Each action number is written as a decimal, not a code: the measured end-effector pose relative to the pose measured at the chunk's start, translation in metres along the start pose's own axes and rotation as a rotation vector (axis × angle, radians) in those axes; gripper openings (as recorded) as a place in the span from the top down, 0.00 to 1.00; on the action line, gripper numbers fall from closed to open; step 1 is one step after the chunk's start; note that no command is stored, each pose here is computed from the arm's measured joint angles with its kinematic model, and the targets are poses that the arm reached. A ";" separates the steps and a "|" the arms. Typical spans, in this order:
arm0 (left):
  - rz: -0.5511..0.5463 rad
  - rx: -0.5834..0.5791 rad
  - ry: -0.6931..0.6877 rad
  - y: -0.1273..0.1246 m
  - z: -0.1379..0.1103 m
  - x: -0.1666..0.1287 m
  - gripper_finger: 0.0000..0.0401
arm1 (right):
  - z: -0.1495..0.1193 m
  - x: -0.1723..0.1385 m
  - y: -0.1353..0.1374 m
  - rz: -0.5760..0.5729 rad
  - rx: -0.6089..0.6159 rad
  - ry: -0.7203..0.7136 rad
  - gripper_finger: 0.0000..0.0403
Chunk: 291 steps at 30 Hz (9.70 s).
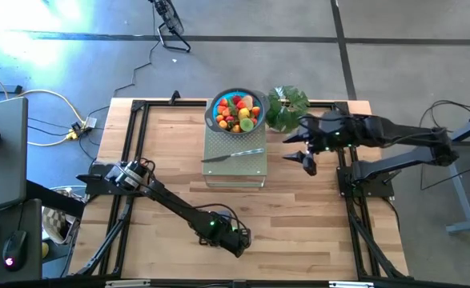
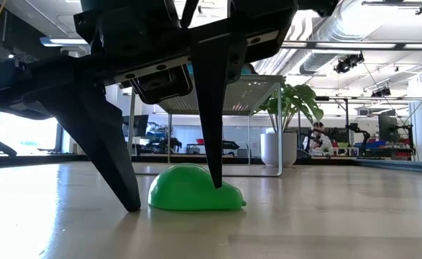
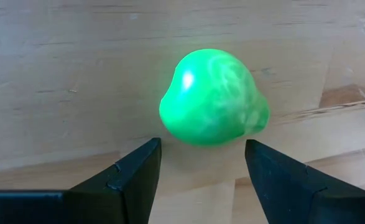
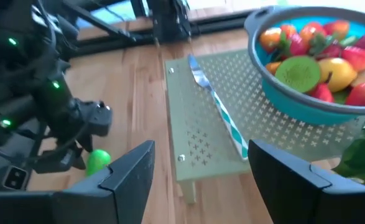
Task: Pick & Place Fruit
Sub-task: Put the green pear in the blue bowl on the shelf
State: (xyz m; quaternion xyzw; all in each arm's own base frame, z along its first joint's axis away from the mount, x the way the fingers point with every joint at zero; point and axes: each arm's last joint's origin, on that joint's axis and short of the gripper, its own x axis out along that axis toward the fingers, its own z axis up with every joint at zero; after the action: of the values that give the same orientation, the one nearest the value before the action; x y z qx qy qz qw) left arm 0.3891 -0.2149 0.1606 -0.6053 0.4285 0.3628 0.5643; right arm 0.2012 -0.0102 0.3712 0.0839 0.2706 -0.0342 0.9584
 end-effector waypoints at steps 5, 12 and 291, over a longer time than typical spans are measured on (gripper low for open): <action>0.000 0.000 0.000 0.000 0.000 0.000 0.43 | -0.002 -0.025 0.000 0.010 -0.007 -0.056 0.38; 0.001 0.000 -0.001 0.000 0.000 0.000 0.43 | -0.012 -0.059 -0.002 -0.038 -0.021 -0.093 0.55; -0.033 1.465 -0.183 -0.021 -0.005 -0.006 0.09 | -0.119 -0.055 -0.023 -0.149 0.167 -0.372 0.98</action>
State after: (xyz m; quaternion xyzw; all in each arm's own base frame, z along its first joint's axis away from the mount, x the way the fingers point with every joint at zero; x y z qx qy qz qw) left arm 0.4061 -0.2196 0.1748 -0.0470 0.5029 0.0240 0.8627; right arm 0.0908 -0.0108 0.2966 0.1353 0.0909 -0.1421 0.9763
